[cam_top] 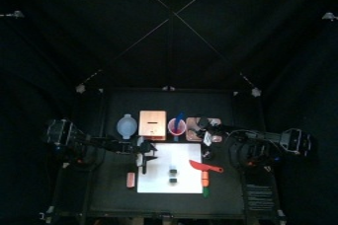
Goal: Place sushi on board then cut the sushi with the knife then place the pieces on the plate
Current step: Place the 4 sushi pieces on the plate
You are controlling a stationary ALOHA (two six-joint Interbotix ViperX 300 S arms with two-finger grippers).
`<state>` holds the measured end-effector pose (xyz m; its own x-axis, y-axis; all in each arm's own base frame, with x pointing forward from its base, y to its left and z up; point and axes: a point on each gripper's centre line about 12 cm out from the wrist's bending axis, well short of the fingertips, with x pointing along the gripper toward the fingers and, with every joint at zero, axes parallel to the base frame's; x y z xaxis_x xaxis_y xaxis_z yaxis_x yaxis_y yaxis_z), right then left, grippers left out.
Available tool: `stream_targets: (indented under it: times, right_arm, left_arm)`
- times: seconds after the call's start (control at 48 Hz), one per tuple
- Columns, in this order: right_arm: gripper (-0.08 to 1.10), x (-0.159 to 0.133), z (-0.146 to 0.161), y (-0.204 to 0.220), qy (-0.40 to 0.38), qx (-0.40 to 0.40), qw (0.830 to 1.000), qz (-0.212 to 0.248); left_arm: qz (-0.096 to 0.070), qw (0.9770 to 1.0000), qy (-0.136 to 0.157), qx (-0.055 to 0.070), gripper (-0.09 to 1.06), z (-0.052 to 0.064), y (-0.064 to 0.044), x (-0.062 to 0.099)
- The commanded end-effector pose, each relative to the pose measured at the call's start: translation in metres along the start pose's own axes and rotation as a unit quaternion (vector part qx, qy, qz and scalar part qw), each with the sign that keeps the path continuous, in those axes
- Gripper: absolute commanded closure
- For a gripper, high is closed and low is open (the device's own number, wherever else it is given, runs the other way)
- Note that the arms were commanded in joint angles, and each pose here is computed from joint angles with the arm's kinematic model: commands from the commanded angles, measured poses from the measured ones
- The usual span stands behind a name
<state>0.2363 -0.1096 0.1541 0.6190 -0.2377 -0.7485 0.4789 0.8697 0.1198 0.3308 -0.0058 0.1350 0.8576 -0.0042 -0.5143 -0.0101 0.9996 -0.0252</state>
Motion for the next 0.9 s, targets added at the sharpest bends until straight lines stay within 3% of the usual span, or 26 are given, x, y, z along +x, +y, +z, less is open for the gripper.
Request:
stream_targets:
  times: [0.021, 0.229, 0.396, 0.688, 0.896]
  right_arm:
    - [0.37, -0.002, 0.0, -0.01, -0.006, -0.002, 1.0, -0.015]
    - [0.19, 0.005, -0.003, -0.014, 0.009, 0.0, 1.0, -0.021]
    - [0.16, 0.0, 0.006, -0.009, -0.008, 0.001, 1.0, -0.014]
    - [0.16, -0.012, 0.032, 0.082, -0.047, -0.059, 0.992, 0.105]
    - [0.16, -0.003, 0.036, 0.142, -0.056, -0.071, 0.982, 0.164]
  left_arm:
    - [0.002, 0.9998, -0.022, -0.002, 0.17, 0.013, 0.001, -0.002]
    - [0.002, 0.9998, -0.022, -0.002, 0.17, 0.013, 0.001, -0.001]
    - [0.001, 0.9997, -0.022, -0.003, 0.17, 0.014, 0.001, -0.001]
    - [0.001, 0.9997, -0.025, -0.003, 0.17, 0.016, 0.001, -0.001]
    - [0.002, 0.9997, -0.025, -0.004, 0.17, 0.016, 0.001, -0.001]
